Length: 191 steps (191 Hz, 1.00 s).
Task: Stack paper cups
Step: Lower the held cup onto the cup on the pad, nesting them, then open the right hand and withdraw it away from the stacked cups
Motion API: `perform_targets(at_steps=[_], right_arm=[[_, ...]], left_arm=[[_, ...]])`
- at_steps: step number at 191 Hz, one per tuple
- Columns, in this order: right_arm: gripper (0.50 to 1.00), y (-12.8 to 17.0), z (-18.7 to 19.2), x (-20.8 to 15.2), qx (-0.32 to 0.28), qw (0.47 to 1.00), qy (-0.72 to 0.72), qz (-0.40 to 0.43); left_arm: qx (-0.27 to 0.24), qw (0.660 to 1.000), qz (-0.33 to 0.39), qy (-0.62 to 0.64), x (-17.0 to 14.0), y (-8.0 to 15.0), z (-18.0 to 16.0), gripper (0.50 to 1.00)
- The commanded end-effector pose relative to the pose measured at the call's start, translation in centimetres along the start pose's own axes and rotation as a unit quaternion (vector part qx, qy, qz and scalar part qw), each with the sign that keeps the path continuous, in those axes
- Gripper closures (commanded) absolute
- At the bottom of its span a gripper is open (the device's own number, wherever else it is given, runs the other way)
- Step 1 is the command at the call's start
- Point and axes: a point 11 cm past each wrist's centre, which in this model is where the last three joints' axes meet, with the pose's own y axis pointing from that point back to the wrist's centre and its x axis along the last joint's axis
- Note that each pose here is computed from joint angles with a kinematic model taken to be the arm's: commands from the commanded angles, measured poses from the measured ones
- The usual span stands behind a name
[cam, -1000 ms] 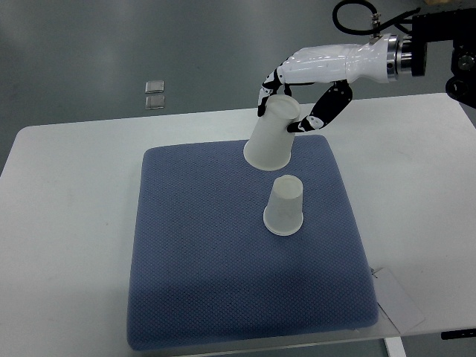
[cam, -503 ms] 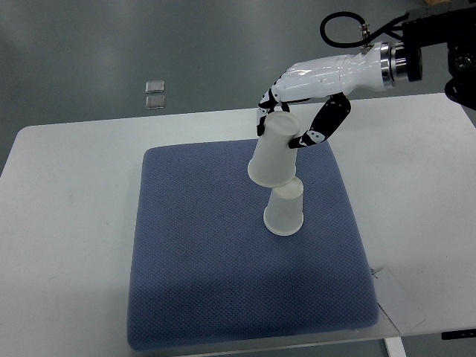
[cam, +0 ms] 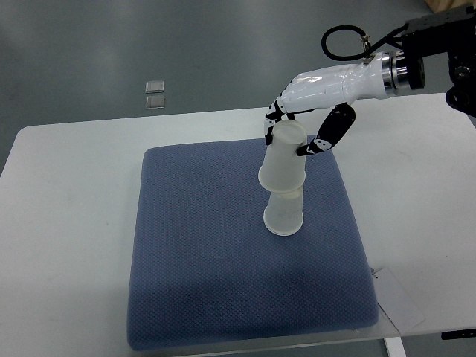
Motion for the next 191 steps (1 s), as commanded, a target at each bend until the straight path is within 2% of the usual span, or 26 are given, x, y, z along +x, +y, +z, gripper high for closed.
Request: perform_targets(at_steps=[1,170,180,191], right_arm=[[0.961,0.0,-0.2,-0.2,0.005,1.000,-0.002,-0.008],[0.951,-0.1,-0.3,-1.4,0.007,1.000,-0.013,-0.013],[0.942,-0.2,-0.1,-1.7,0.006,1.000,-0.016,-0.010],[0.900,-0.3,0.0,-1.8,0.006,1.000,-0.017,-0.003]], left_arm=[[0.000,1.000,0.000,0.000,0.0,0.0,0.0,0.500],[0.000,1.000,0.001,0.000,0.0,0.0,0.0,0.500],[0.000,1.000,0.001,0.000,0.0,0.0,0.0,0.500],[0.000,1.000,0.000,0.000,0.0,0.0,0.0,0.500]])
